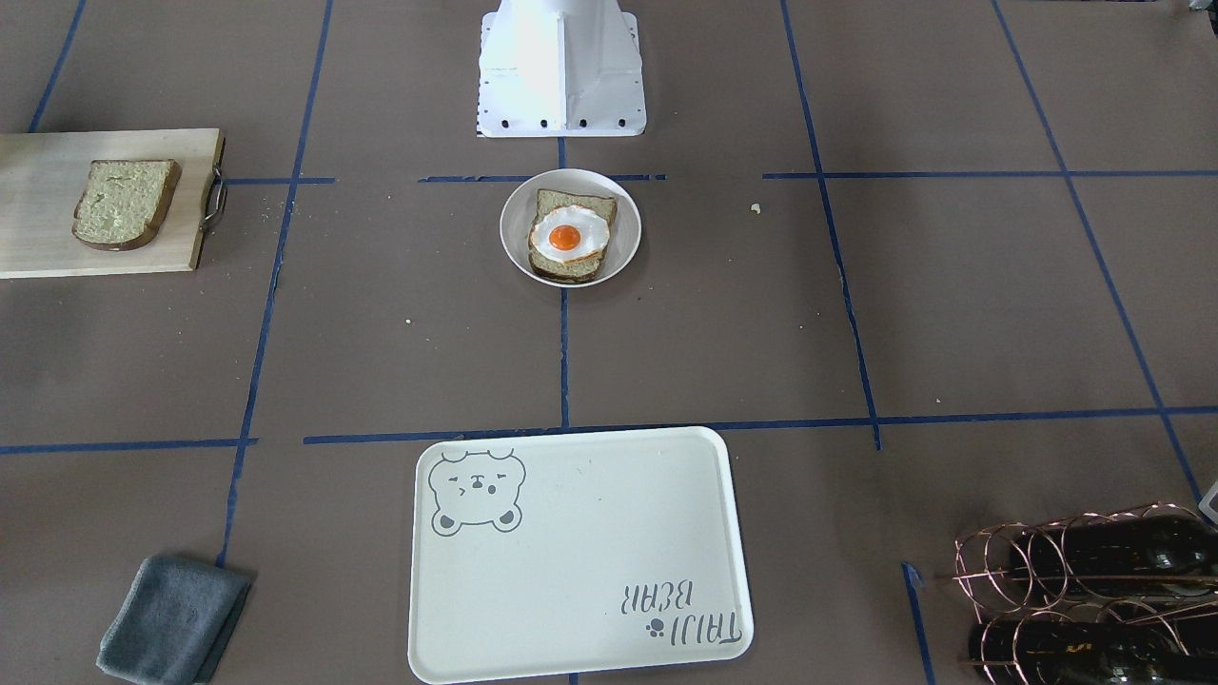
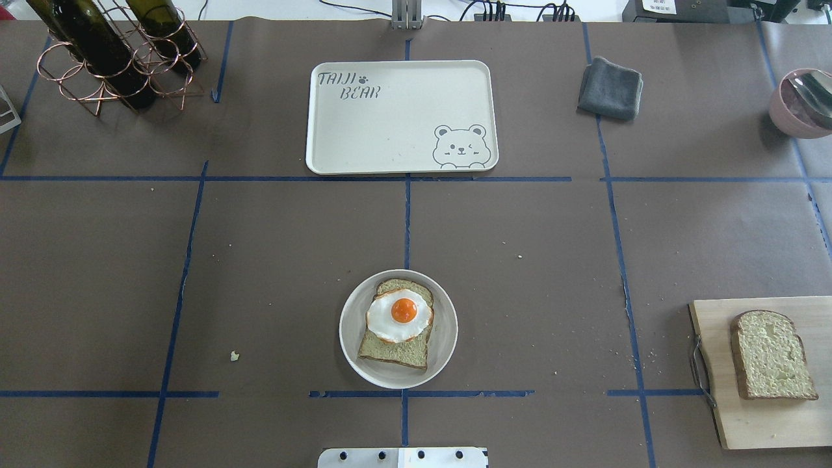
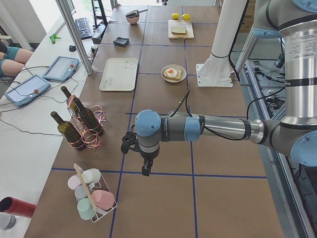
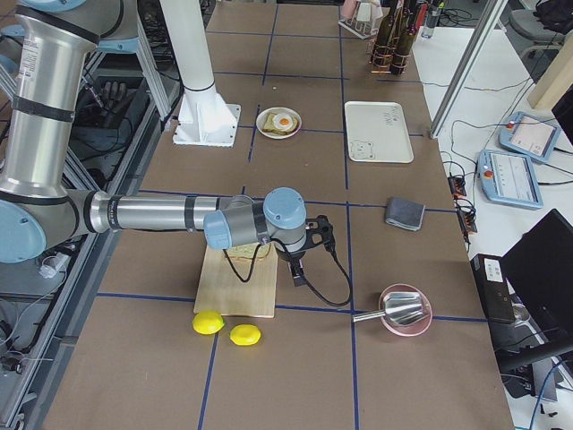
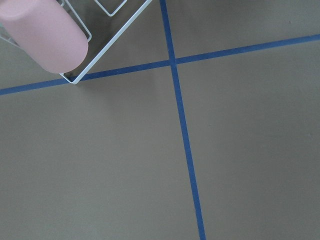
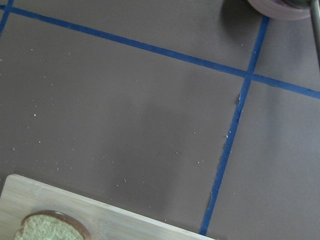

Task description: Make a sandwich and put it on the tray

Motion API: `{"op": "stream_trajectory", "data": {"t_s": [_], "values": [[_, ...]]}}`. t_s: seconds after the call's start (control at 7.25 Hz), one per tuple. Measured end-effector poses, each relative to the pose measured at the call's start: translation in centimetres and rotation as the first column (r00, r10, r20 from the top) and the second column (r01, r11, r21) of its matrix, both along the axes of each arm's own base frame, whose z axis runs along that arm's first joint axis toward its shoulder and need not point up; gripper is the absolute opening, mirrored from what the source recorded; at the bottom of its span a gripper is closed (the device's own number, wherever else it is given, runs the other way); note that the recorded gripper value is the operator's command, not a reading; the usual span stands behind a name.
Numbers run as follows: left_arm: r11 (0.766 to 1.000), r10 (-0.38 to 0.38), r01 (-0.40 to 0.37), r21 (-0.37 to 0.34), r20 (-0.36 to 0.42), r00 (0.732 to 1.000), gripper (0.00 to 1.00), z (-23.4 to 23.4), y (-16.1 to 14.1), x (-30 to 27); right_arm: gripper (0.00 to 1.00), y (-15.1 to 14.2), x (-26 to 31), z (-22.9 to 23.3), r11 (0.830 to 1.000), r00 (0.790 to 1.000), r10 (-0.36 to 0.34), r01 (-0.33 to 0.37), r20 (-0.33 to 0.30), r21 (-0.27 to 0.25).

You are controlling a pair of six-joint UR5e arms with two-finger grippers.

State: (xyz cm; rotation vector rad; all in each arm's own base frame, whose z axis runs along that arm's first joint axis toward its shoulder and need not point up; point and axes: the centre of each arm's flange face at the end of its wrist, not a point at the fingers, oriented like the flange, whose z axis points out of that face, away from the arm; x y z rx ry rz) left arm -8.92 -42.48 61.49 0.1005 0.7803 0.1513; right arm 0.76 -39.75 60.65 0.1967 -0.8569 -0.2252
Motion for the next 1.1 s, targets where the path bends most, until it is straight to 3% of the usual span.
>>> {"op": "stream_trajectory", "data": {"t_s": [0.55,0.83,1.1], "values": [[1.0,0.0,0.0,0.005,0.0,1.0,1.0,-0.2,0.0,0.0,0.99,5.3,-9.1,-0.2,0.995,0.995,0.06,-0.053,0.084,-0.085],[1.0,0.0,0.0,0.006,-0.001,1.0,1.0,-0.2,-0.1,0.0,0.89,7.7,-13.2,0.8,0.993,0.994,0.08,-0.073,0.07,-0.095],[1.0,0.001,-0.001,0.007,-0.002,1.0,1.0,-0.3,-0.1,0.1,0.79,9.3,-14.3,3.3,0.993,0.992,0.086,-0.078,0.095,-0.084]]}}
